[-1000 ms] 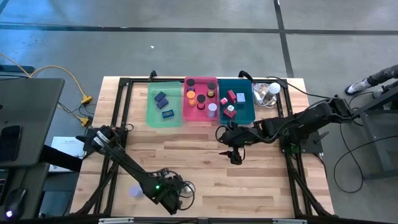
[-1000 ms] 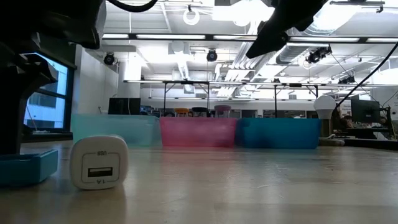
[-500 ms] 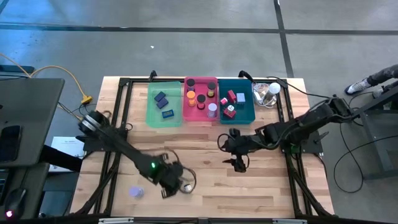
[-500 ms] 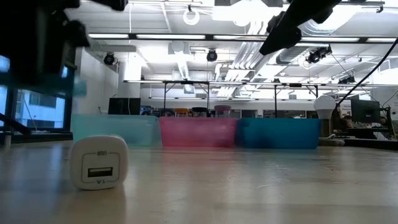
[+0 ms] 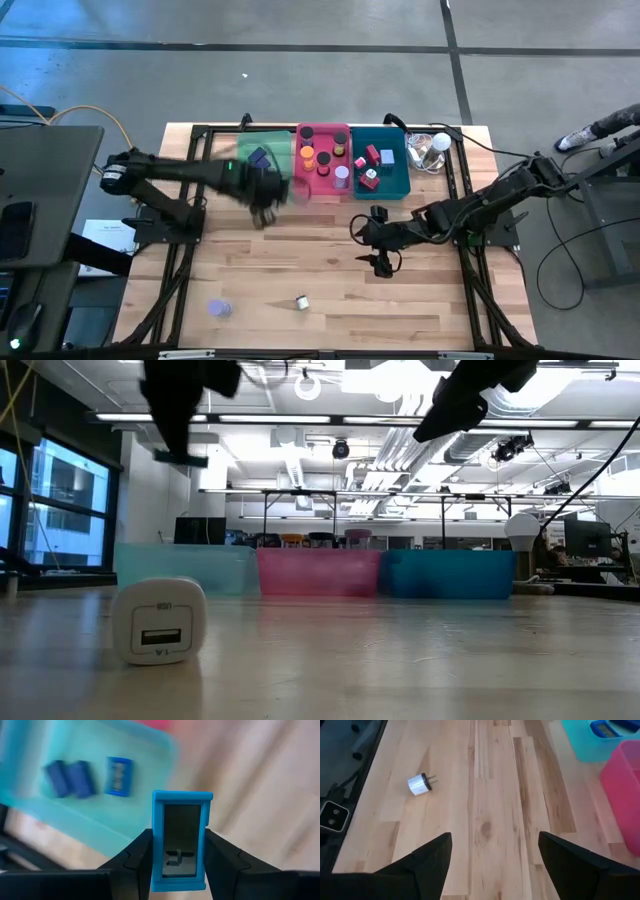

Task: Pick & Place Office items
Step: Put the light blue digital clock into the green bin, then put the violet hourglass into the pink bin

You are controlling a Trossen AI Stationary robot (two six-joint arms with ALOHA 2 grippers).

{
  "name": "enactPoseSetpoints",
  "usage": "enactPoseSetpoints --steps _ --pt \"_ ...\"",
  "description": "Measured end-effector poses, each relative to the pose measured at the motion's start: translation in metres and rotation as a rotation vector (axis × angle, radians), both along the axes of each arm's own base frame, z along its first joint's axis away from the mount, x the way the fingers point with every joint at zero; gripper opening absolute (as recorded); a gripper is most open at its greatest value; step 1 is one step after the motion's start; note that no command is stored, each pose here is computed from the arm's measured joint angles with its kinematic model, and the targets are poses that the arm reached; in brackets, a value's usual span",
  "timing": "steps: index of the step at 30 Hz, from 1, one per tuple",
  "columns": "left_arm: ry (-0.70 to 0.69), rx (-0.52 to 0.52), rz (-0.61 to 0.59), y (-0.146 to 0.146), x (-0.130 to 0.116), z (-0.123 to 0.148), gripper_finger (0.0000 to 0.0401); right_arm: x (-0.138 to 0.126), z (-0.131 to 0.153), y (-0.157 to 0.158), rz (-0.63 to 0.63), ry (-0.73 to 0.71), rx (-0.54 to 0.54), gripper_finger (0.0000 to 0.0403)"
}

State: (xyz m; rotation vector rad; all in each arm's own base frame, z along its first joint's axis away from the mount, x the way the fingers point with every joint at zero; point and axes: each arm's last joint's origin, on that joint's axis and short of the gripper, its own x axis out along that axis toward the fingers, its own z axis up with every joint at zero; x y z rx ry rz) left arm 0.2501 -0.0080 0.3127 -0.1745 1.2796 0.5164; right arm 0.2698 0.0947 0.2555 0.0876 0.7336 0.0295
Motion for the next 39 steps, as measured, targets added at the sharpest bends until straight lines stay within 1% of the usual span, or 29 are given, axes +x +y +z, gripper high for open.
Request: enactPoseSetpoints --steps 4,6,8,11,14,17,19,21,24,27,29,32,34,37,39 --pt "0.046 0.021 0.059 0.054 -0.003 -0.001 0.0127 0.000 0.000 0.001 -0.020 0.003 0.026 0.0286" --pt "0.049 -0.002 0.086 0.080 -0.004 -0.003 0.0127 -0.001 0.000 0.003 -0.021 0.002 0.030 0.0286" --pt "0.026 -0.032 0.100 0.105 -0.005 -0.006 0.0127 -0.001 -0.001 0.006 -0.035 0.000 0.025 0.0286" --pt "-0.045 -0.086 0.128 0.141 -0.006 -0.012 0.0127 -0.001 -0.004 0.010 -0.048 0.001 0.001 0.0286" --pt "-0.100 -0.125 0.188 0.171 -0.004 -0.024 0.0129 0.000 -0.005 0.012 -0.041 -0.006 0.004 0.0286" --pt "-0.111 -0.164 0.288 0.194 -0.003 -0.039 0.0163 0.001 -0.009 0.012 -0.033 0.015 0.006 0.0286" --pt "-0.085 -0.189 0.331 0.204 -0.002 -0.052 0.0188 0.001 -0.008 0.012 -0.033 0.010 0.008 0.0286" --pt "-0.050 -0.221 0.355 0.211 0.002 -0.066 0.0204 0.000 -0.008 0.012 -0.034 0.019 0.002 0.0286" --pt "-0.011 -0.284 0.361 0.217 0.011 -0.089 0.0212 0.000 -0.009 0.012 -0.031 0.025 -0.002 0.0286" --pt "0.027 -0.333 0.331 0.217 0.021 -0.108 0.0214 -0.001 -0.009 0.013 -0.022 0.028 -0.010 0.0286" --pt "0.053 -0.342 0.306 0.216 0.023 -0.115 0.0215 -0.002 -0.009 0.014 -0.016 0.035 -0.013 0.0286" --pt "0.060 -0.341 0.286 0.211 0.026 -0.112 0.0216 -0.003 -0.010 0.015 -0.013 0.043 -0.015 0.0286" --pt "0.065 -0.353 0.287 0.207 0.023 -0.105 0.0216 -0.004 -0.011 0.016 -0.011 0.052 -0.017 0.0286" --pt "0.055 -0.376 0.310 0.197 0.020 -0.079 0.0217 -0.006 -0.011 0.018 -0.004 0.059 -0.021 0.0286" --pt "0.079 -0.403 0.333 0.185 0.015 -0.060 0.0217 -0.006 -0.011 0.020 0.002 0.057 -0.020 0.0286"
